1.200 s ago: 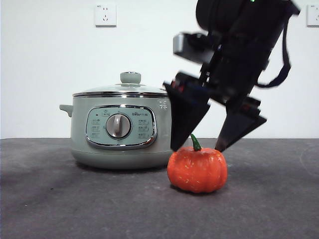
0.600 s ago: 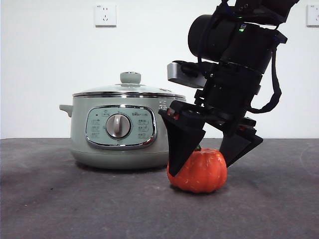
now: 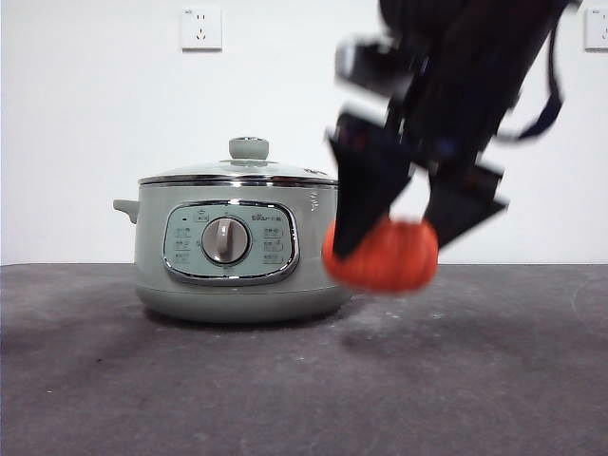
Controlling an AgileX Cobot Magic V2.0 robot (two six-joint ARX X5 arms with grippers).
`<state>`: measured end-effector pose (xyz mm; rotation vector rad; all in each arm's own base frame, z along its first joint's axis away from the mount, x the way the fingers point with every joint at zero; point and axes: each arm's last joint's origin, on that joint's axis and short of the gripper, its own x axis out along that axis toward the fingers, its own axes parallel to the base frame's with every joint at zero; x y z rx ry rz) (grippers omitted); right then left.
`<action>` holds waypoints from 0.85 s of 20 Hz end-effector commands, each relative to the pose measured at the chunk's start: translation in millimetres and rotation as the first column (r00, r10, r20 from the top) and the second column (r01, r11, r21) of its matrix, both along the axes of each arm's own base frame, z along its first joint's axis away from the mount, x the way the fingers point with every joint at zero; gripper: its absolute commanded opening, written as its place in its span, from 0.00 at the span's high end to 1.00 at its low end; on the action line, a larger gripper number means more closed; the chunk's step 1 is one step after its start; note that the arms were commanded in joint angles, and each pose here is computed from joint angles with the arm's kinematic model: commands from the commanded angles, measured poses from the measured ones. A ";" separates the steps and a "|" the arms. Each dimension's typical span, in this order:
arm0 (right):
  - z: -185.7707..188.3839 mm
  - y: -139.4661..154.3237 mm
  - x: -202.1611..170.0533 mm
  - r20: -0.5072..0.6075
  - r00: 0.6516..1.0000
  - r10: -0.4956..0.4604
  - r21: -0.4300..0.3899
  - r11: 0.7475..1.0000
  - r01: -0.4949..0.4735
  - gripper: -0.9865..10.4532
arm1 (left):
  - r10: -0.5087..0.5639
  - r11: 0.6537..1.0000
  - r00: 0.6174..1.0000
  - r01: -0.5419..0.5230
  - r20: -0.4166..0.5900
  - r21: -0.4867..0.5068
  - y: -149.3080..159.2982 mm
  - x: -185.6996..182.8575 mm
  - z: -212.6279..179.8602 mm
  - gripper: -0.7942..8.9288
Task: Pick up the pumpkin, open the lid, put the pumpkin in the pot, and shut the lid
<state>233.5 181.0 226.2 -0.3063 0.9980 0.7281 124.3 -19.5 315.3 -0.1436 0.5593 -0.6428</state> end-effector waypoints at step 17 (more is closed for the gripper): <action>126.3 -78.8 -101.9 0.341 0.927 -0.157 0.313 0.949 0.045 0.92 | -0.056 0.980 0.994 0.037 0.092 0.197 -106.6 206.3 31.8 0.14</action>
